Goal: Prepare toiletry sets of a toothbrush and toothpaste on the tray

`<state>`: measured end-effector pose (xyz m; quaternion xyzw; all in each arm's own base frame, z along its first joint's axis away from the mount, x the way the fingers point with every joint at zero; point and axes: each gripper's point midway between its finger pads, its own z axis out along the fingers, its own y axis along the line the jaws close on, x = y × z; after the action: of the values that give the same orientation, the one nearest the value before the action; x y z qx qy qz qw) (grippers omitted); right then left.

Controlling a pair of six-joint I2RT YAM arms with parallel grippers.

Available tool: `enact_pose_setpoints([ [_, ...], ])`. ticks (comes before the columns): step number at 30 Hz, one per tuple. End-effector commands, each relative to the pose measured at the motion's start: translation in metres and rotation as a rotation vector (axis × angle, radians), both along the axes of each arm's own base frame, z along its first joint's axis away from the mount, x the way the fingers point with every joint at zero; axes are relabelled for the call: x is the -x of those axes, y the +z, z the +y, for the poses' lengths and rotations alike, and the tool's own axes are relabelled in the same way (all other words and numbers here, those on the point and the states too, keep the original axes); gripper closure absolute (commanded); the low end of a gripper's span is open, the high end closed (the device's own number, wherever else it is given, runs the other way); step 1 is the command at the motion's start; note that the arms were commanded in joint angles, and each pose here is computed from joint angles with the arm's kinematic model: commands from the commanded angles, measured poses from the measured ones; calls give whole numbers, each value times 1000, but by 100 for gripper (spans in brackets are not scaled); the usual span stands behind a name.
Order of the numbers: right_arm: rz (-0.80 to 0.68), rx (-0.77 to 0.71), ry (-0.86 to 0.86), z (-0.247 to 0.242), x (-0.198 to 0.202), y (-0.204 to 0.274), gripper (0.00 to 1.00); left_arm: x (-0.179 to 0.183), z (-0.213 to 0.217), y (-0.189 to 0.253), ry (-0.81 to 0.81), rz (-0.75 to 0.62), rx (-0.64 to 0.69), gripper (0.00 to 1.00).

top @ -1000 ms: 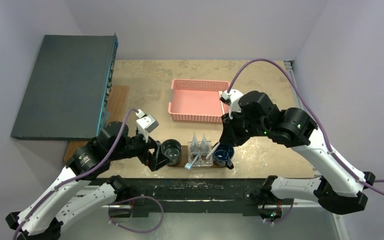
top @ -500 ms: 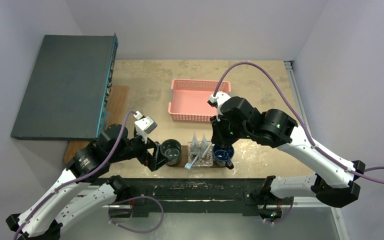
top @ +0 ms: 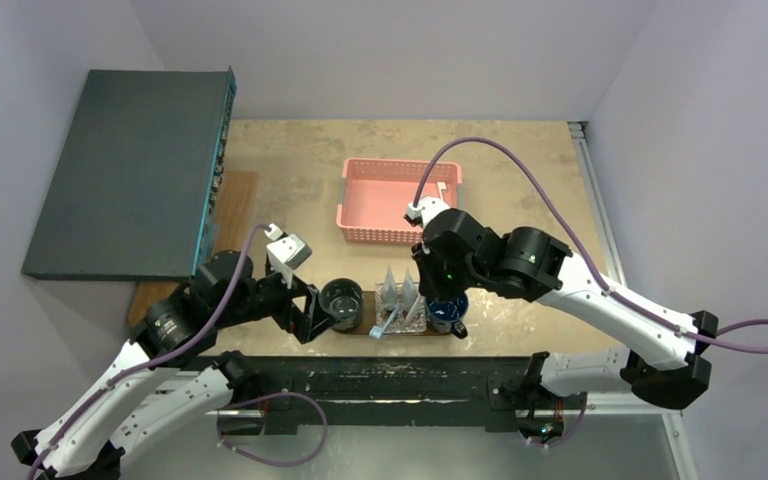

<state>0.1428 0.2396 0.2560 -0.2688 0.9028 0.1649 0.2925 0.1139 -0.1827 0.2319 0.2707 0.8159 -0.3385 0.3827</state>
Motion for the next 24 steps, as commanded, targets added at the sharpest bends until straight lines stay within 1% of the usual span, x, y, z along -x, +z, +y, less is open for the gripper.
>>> enact_pose_setpoints([
  [1, -37, -13, -40, 8, -8, -5, 100, -6, 0, 5, 10, -45, 11, 0],
  [17, -160, -89, -92, 11, -21, -15, 100, -10, -1, 2, 20, -36, -6, 0],
  [24, -180, -91, -87, 13, -21, -25, 100, -12, -1, -1, 24, -32, -18, 0],
])
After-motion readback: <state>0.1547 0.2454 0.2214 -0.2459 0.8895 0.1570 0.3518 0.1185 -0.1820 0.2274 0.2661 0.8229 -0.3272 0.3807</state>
